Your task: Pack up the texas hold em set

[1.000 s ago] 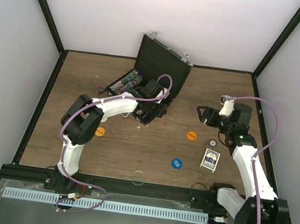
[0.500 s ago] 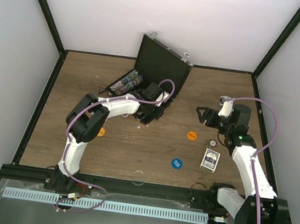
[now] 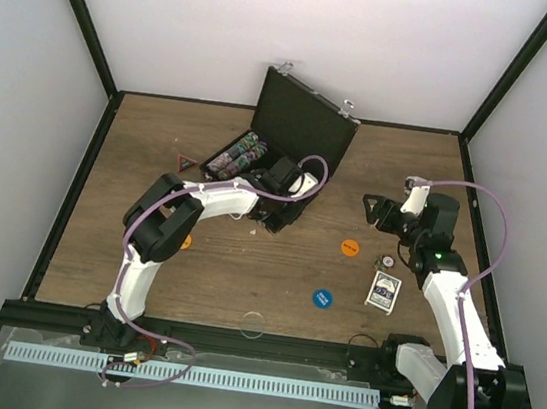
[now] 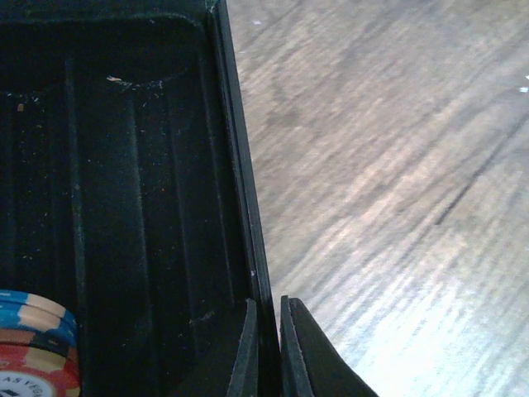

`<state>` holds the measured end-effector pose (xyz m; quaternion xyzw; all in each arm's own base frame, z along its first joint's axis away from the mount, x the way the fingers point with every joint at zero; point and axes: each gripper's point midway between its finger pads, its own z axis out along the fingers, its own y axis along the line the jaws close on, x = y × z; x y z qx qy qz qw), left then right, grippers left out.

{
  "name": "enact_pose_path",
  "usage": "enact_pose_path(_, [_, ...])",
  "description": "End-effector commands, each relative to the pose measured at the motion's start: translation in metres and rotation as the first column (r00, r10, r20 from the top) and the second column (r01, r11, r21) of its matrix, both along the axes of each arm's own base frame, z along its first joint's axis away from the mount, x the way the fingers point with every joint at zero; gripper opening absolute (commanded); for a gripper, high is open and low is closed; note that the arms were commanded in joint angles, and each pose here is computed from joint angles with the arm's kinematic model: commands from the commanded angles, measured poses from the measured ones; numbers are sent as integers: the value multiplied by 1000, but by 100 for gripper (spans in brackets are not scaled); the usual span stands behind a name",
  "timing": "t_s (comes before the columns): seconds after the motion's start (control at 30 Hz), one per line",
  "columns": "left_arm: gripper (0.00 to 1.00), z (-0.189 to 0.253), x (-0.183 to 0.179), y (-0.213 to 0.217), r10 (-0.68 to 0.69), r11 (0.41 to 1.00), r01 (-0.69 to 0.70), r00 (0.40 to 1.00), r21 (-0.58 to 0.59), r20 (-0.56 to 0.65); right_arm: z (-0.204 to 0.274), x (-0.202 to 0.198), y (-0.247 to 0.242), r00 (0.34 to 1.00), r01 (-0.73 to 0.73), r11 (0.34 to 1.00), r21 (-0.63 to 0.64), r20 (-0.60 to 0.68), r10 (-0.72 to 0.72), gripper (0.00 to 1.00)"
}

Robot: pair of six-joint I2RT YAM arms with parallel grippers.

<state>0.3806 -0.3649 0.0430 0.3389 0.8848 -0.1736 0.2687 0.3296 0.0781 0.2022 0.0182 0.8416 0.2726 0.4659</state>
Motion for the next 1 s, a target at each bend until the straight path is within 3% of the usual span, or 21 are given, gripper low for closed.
enact_pose_path(0.0, [10,-16,-72,-41,-249,967,243,963,-73,-99,-2,0,-2,1000,25,1000,-2,3,-25,72])
enact_pose_path(0.27, [11,1,-89,-43,-273,955,254,955,-155,-117,-6,0,-3,999,30,1000,-1,-13,-30,72])
enact_pose_path(0.37, [18,23,-96,-47,-293,939,265,951,-222,-104,-9,1,-8,998,65,998,-8,-21,-65,72])
enact_pose_path(0.43, [29,44,-98,-50,-310,922,276,947,-271,-91,-18,5,-28,977,199,980,-25,-78,-201,72])
enact_pose_path(0.5, [48,72,-97,-50,-309,908,276,949,-316,-61,-26,6,-45,945,299,952,-62,-121,-304,74])
enact_pose_path(0.57, [68,102,-90,-43,-280,901,254,960,-352,-23,-31,5,-54,924,344,935,-87,-144,-353,80])
enact_pose_path(0.63, [80,133,-81,-32,-239,895,224,971,-385,8,-31,4,-52,926,336,938,-81,-154,-345,87])
enact_pose_path(0.8, [100,211,-49,34,-66,869,75,997,-489,34,-49,4,-43,927,273,957,-101,-237,-290,88])
enact_pose_path(0.97, [100,260,-4,167,300,816,-242,954,-524,27,-66,6,-47,906,242,952,-186,-308,-290,83])
